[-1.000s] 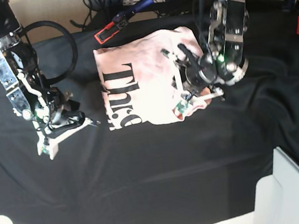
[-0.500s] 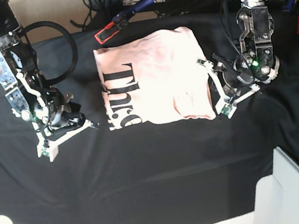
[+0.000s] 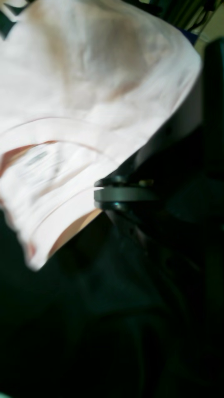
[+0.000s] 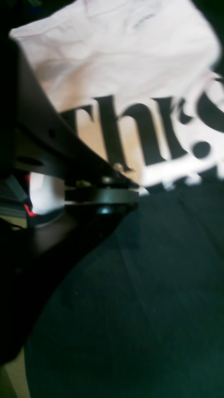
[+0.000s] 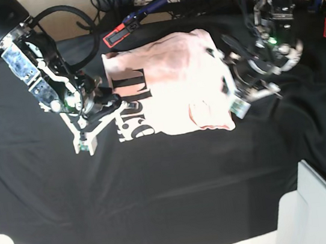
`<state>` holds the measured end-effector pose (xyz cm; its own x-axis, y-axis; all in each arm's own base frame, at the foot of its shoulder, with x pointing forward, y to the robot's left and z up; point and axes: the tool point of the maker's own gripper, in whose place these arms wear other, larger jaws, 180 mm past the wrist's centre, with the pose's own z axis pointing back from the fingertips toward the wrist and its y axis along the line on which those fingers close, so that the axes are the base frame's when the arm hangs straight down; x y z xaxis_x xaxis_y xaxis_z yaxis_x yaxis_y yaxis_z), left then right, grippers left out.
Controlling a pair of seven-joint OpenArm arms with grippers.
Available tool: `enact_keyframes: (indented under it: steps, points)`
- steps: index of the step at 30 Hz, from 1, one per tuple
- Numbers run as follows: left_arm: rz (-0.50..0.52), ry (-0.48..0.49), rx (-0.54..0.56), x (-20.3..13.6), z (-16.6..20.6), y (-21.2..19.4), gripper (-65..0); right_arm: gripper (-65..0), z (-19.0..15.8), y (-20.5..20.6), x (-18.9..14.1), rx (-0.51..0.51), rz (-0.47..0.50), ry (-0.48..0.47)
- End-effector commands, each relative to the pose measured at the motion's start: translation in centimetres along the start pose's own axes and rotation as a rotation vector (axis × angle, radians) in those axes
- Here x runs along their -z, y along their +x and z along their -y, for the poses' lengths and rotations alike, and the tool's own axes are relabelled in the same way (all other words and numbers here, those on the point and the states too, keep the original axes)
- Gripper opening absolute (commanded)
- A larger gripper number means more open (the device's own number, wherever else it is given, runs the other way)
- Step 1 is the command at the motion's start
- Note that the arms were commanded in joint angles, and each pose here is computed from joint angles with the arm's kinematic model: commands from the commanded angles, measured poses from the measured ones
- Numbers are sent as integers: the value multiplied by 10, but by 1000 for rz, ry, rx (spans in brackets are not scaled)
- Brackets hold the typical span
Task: Fold the T-shirt properly
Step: 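Pat the folded shirt's edges with both grippers to square it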
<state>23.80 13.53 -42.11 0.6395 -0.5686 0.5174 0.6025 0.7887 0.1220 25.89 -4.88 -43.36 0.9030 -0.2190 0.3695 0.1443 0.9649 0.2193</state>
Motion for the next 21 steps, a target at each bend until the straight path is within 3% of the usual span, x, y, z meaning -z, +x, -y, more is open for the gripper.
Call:
enact_keyframes:
  steps: [1, 6, 15, 18, 21]
  points:
    - [22, -25, 8, 2, 7, 5, -650, -650, -1, 12, -4, -2, 42, 4]
    - [-39, -91, 4, 11, 33, -18, -650, -650, 0, 11, -3, 0, 38, 1]
    - [-247, -143, -69, 32, 35, -96, -650, -650, 8, 2, -1, 6, 22, -14]
    - [-221, -114, -66, 27, 23, -88, -650, -650, 8, 2, -1, 6, 22, -14]
    - [-135, -20, -76, 8, -5, -63, -650, -650, 7, 3, -2, 5, 25, -10]
